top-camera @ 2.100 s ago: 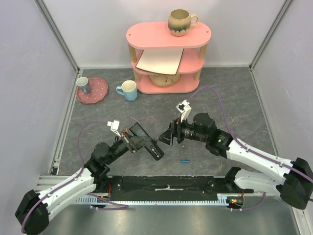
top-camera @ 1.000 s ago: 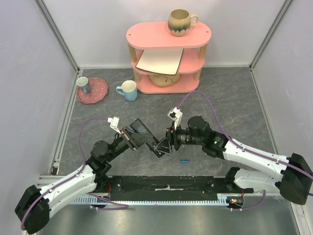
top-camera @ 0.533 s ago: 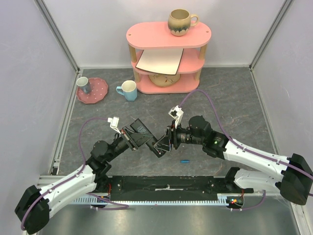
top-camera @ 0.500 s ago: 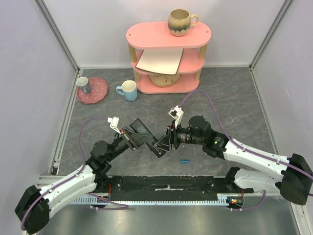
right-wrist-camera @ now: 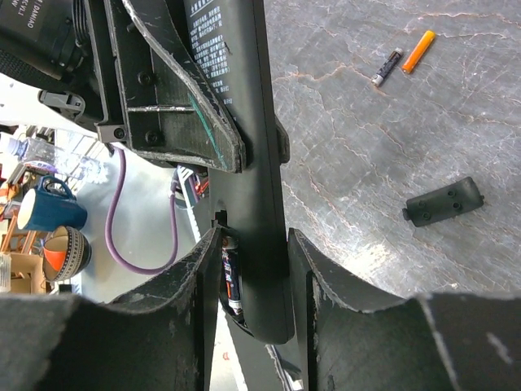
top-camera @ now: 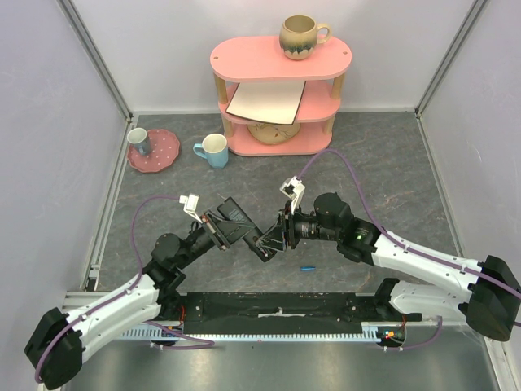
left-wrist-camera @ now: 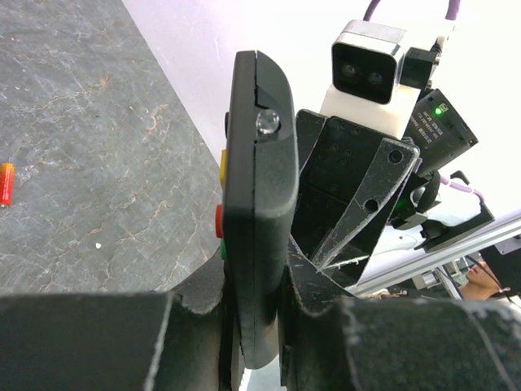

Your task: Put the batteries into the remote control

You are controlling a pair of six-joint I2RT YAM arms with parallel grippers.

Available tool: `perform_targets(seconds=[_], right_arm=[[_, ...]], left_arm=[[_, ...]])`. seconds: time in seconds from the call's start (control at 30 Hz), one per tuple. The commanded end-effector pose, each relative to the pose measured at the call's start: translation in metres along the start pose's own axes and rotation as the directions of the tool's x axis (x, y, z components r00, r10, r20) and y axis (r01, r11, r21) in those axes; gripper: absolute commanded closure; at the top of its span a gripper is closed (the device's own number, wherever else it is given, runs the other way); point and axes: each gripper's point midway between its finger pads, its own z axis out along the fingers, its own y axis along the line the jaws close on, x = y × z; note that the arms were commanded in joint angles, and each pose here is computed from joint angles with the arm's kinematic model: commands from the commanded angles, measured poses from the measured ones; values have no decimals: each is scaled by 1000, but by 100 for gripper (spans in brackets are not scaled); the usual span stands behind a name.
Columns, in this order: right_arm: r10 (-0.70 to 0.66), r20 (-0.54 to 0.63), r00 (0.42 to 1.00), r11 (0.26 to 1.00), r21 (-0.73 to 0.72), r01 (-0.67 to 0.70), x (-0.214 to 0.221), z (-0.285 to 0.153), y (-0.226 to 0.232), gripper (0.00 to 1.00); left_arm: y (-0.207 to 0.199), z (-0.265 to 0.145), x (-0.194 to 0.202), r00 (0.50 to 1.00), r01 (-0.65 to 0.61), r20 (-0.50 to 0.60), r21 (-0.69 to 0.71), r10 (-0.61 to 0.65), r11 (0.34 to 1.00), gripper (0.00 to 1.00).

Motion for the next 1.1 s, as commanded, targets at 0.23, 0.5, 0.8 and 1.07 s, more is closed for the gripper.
perform_targets(seconds=[0.23, 0.5, 0.8, 1.07], right_arm=[[-68, -64, 996, 991, 107, 75, 16, 5, -15, 59], [-76, -77, 994, 986, 143, 87, 19, 6, -19, 60], [-81, 94, 992, 978, 201, 61, -45, -21, -7, 26], [-126, 249, 960, 886, 464, -4, -92, -68, -46, 20]], left_arm=[[-54, 14, -32, 997, -14, 79, 149, 2, 989, 98], [-60, 15, -36, 996, -14, 91, 168, -1, 986, 98], [-33, 7, -23, 998, -17, 69, 93, 10, 996, 98], [-19, -2, -17, 997, -43, 72, 52, 39, 998, 98]])
